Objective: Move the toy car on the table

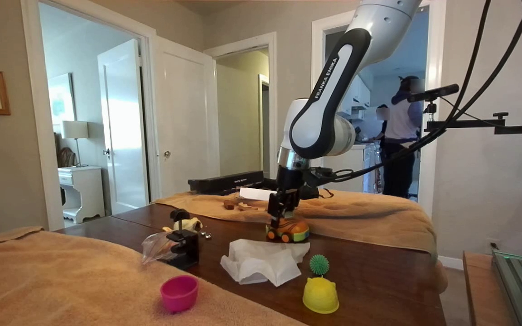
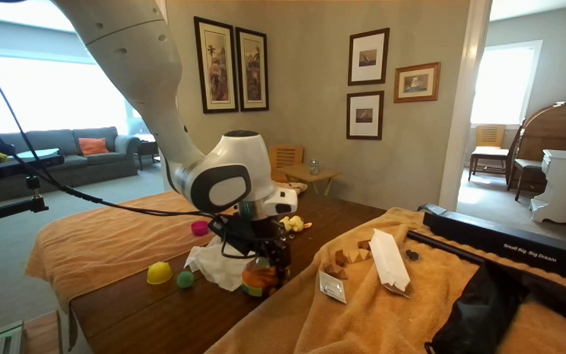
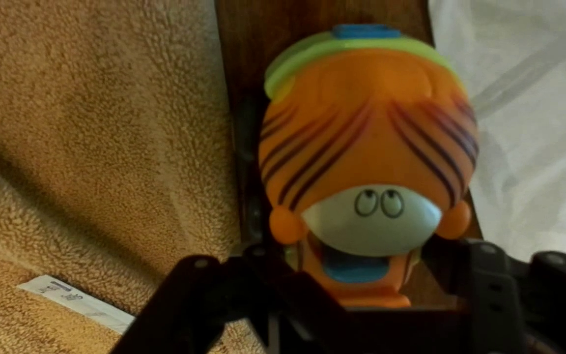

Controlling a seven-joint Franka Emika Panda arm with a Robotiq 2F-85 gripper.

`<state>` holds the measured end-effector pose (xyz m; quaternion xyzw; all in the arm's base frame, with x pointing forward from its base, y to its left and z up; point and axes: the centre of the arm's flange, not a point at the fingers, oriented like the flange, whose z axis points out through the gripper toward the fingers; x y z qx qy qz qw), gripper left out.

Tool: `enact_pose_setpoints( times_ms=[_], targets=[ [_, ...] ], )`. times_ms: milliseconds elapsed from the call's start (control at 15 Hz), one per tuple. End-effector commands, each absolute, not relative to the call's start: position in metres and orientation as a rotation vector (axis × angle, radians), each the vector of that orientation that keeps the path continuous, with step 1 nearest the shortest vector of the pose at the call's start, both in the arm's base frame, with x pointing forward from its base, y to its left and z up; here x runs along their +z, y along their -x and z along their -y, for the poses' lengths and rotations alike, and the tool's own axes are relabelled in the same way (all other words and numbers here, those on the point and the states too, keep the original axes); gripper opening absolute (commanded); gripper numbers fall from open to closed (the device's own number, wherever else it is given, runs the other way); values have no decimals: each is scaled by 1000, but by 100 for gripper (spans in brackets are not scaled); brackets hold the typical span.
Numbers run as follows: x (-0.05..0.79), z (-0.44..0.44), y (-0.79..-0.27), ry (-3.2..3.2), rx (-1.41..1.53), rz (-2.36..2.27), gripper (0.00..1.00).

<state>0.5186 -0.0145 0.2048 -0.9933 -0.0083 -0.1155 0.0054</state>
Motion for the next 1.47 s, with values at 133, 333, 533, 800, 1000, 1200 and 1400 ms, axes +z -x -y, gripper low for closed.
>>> enact_pose_setpoints(
  times_ms=[133, 333, 533, 800, 1000, 1200, 1400],
  targets=[
    [199, -1, -504, 3104, -321, -10, 93],
    [206, -12, -499, 3102, -310, 2, 100],
    [216, -24, -496, 3105, -322, 23, 100],
    [237, -38, -496, 3099, -333, 38, 100],
    [259, -45, -495, 3099, -317, 42, 100],
    [283, -52, -493, 3094, -286, 64, 100],
    [309, -62, -491, 3118, -265, 63, 100]
  ],
)
